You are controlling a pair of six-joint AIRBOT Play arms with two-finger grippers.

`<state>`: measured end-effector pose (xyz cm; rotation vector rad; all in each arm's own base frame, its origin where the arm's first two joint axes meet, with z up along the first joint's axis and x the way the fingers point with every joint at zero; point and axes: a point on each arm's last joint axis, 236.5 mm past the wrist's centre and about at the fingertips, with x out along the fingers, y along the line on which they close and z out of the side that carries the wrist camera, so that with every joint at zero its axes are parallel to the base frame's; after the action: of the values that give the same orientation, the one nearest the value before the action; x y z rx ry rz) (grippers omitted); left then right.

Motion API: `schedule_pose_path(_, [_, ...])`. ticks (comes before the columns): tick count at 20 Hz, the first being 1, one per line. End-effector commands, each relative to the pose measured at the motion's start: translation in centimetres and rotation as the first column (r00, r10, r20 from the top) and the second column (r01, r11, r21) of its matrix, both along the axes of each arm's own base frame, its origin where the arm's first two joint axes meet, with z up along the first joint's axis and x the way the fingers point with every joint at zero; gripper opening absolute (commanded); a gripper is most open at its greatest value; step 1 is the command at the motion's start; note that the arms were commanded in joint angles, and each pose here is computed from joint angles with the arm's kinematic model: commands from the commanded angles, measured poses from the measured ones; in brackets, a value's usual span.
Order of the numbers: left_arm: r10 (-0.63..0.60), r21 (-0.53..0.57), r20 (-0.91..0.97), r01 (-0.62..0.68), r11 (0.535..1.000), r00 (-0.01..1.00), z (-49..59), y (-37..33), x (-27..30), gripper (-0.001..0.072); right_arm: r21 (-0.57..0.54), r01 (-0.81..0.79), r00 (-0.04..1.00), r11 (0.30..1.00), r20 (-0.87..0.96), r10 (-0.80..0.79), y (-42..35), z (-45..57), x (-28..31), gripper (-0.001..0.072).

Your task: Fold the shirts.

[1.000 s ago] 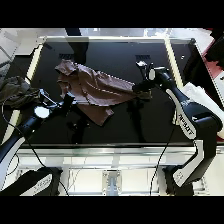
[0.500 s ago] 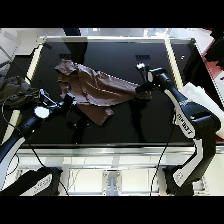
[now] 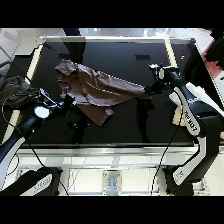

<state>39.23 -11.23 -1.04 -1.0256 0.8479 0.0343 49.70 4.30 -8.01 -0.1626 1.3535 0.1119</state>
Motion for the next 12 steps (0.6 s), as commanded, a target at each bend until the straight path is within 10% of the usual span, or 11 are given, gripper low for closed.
schedule_pose_path(1, [-0.003,0.004,0.004,0.003,1.000,1.000,0.1,0.0,0.0,0.0012,0.076,0.017,0.999,0.997,0.032,-0.019,1.3,-0.9,0.8,0.0381])
schedule_pose_path(7, [-0.049,0.069,0.041,0.046,0.997,0.998,0.2,0.3,0.3,0.0012,0.087,0.031,1.000,0.996,-0.008,-0.031,1.5,-3.3,0.6,0.0015])
schedule_pose_path(12, [-0.244,0.368,0.336,0.111,0.923,0.910,9.7,3.1,0.4,0.0011,-0.063,-0.108,0.990,0.992,-0.100,0.101,-1.8,3.8,-3.3,0.0010])
